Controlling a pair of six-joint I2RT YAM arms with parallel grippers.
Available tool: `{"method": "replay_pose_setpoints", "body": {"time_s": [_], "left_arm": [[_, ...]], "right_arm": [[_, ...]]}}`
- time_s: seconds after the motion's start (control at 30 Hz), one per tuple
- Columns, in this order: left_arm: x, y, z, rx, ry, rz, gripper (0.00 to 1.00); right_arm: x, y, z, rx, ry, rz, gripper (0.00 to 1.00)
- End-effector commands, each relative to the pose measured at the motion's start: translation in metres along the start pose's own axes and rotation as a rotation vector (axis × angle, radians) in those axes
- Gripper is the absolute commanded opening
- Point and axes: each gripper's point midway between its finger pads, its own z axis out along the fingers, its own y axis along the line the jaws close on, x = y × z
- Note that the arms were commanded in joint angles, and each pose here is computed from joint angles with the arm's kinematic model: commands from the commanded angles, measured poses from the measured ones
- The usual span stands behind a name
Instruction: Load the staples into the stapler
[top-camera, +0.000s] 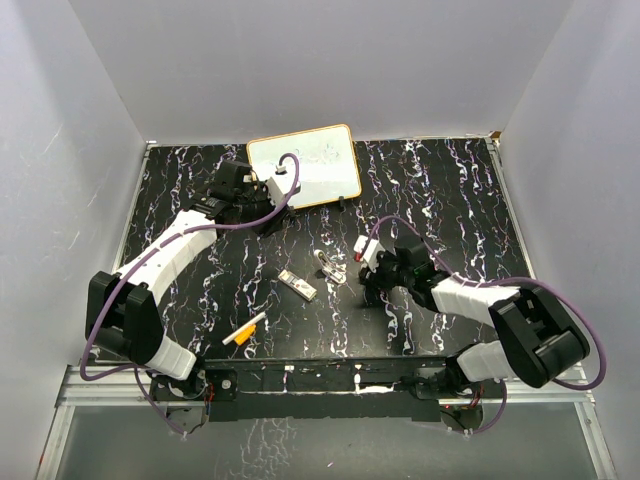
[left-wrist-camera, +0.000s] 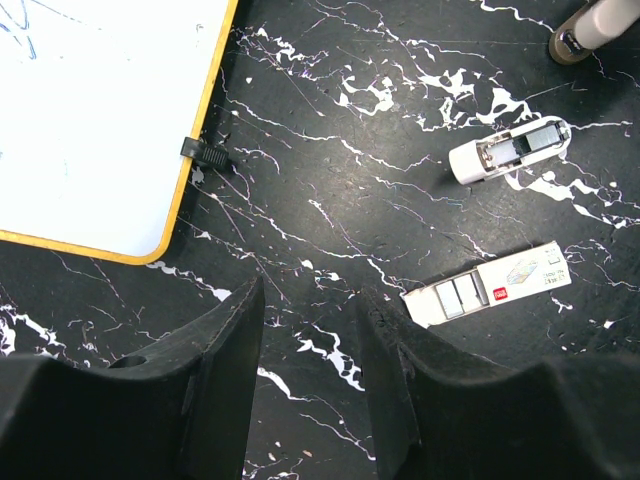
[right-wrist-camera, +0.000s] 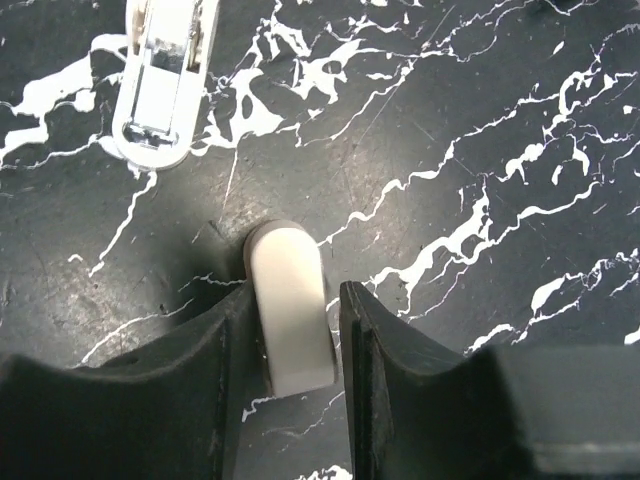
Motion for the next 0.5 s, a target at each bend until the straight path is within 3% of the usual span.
{"method": "replay_pose_setpoints", "body": {"time_s": [0.0,0.17,0.33,0.47], "left_arm": [[-0.006,-0.004,-0.007,0.009,-0.032,0.002,0.41],[-0.003,-0.006,0.000,0.031,-0.025,-0.005,0.41],[-0.001,-0.010,0.007,0.067,-0.030,-0.003,0.41],[0.007,-0.027,0.023,0.197,-0.045,0.054,0.42]], "right_arm": [[-0.003,-0.010,-0.004,0.070,0.003,-0.056,0.41],[-0.015,-0.011,-0.006,0.056,-0.021,-0.053,0.43],[-0.029,-0.012,-0.008,0.029,-0.035,-0.027,0.55],[-0.052,-0.010,-0.010,-0.035,-0.064,0.007,0.65]]}}
